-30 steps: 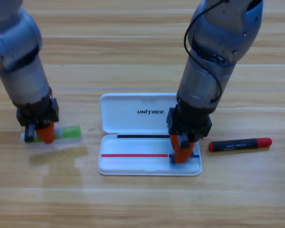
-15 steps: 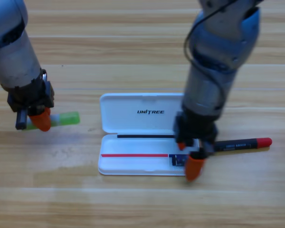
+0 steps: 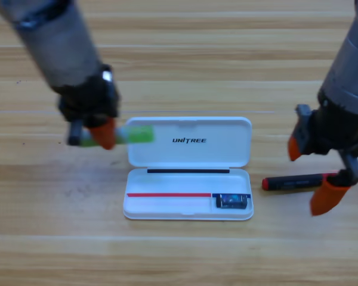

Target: Clean up eraser and pencils

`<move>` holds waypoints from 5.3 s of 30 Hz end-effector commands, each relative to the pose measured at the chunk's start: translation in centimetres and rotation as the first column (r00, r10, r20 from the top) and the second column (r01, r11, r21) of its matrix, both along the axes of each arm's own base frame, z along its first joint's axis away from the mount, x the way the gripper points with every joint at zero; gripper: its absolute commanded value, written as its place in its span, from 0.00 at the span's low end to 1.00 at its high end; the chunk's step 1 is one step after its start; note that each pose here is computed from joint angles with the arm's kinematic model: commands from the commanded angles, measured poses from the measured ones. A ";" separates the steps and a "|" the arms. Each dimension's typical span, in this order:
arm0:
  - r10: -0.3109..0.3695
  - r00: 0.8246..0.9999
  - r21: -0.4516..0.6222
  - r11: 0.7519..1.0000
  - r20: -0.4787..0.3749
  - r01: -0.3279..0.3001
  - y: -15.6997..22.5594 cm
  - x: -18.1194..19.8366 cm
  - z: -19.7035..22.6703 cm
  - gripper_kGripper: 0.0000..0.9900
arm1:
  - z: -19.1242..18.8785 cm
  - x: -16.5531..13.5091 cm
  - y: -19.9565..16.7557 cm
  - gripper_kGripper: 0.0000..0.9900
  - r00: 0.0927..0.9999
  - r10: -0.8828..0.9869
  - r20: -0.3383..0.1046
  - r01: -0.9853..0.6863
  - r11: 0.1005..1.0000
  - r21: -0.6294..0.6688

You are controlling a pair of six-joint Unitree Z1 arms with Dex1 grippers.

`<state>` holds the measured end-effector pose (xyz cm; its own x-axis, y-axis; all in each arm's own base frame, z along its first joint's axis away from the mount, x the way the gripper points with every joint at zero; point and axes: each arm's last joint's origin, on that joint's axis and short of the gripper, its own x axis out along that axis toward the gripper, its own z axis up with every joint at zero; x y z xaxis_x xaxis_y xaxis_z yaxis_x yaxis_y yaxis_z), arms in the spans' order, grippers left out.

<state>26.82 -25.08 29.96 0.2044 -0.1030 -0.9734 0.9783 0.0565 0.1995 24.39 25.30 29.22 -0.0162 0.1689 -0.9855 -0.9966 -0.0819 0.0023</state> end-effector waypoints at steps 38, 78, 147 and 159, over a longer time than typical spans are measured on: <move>-0.071 0.983 0.116 0.989 -0.171 0.092 -10.0 -1.2 -10.1 0.00 | -13.4 9.5 -0.7 0.31 0.997 0.019 -0.075 -0.030 0.990 -0.138; -0.015 0.985 0.127 0.991 -0.169 0.037 -9.5 -0.8 -10.3 0.00 | -0.2 1.5 -2.2 0.00 1.000 -0.009 0.024 0.010 0.998 -0.058; 0.014 0.994 0.073 0.997 -0.113 -0.006 -7.7 -1.1 -4.9 1.00 | -1.5 1.2 1.8 0.00 0.999 0.035 0.001 -0.035 0.998 -0.052; 0.209 0.977 -0.109 0.971 -0.036 -0.211 8.5 -0.5 5.1 1.00 | -7.4 3.6 11.8 0.00 0.999 0.050 0.014 -0.048 0.992 -0.115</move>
